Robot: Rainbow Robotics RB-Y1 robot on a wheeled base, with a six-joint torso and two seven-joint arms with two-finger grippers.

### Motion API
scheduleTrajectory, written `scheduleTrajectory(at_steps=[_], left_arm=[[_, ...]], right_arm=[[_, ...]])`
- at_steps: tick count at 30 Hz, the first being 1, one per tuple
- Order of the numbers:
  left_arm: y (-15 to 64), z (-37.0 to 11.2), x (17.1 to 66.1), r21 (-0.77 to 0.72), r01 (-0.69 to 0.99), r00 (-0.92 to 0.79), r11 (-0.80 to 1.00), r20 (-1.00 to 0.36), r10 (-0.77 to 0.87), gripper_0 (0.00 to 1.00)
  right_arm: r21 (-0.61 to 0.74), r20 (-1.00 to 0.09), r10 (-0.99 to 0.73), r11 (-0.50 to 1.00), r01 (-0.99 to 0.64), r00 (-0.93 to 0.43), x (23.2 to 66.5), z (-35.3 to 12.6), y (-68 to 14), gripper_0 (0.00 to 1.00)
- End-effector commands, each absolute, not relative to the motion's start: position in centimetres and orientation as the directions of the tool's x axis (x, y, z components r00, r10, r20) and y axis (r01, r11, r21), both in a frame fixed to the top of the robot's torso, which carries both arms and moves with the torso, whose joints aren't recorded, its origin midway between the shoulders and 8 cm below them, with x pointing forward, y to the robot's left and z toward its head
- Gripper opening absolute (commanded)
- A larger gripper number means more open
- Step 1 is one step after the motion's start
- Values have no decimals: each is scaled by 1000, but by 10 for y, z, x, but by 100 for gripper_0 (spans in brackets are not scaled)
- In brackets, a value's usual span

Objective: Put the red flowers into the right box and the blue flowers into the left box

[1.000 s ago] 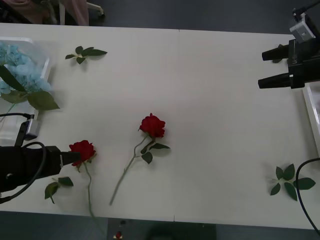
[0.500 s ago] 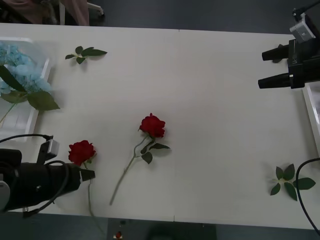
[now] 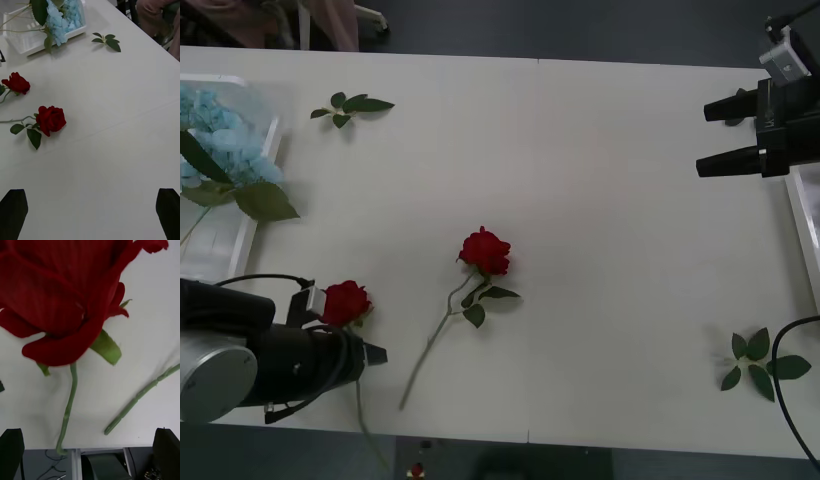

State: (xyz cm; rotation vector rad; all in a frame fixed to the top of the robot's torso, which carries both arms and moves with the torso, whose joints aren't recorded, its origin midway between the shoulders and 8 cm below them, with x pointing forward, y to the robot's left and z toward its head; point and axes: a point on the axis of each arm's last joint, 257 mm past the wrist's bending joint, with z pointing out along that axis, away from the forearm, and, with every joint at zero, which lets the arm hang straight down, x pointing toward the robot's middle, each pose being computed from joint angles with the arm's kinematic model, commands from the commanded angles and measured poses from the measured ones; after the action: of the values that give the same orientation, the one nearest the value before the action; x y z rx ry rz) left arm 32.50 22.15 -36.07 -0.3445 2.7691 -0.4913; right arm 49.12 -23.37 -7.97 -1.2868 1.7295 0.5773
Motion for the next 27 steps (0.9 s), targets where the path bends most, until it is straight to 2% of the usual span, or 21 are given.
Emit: scheduleTrajectory(at_steps=[1,15,27], left_arm=[[226,-359,342,-342,-173,-921,924,-277,-275,100],[229,-387,358,-283,-181,-937,942,-241,-253,100],[230,-387,368,-236,-137,-939,962,-279,-202,100]], right_arm=[[-182,-845,-534,348,-920,-35,494,-68,-237,100],[-182,-845,-534,348,-920,-35,494,-68,-237,100],[-182,-845,-534,348,-920,-35,494,-68,-237,100]])
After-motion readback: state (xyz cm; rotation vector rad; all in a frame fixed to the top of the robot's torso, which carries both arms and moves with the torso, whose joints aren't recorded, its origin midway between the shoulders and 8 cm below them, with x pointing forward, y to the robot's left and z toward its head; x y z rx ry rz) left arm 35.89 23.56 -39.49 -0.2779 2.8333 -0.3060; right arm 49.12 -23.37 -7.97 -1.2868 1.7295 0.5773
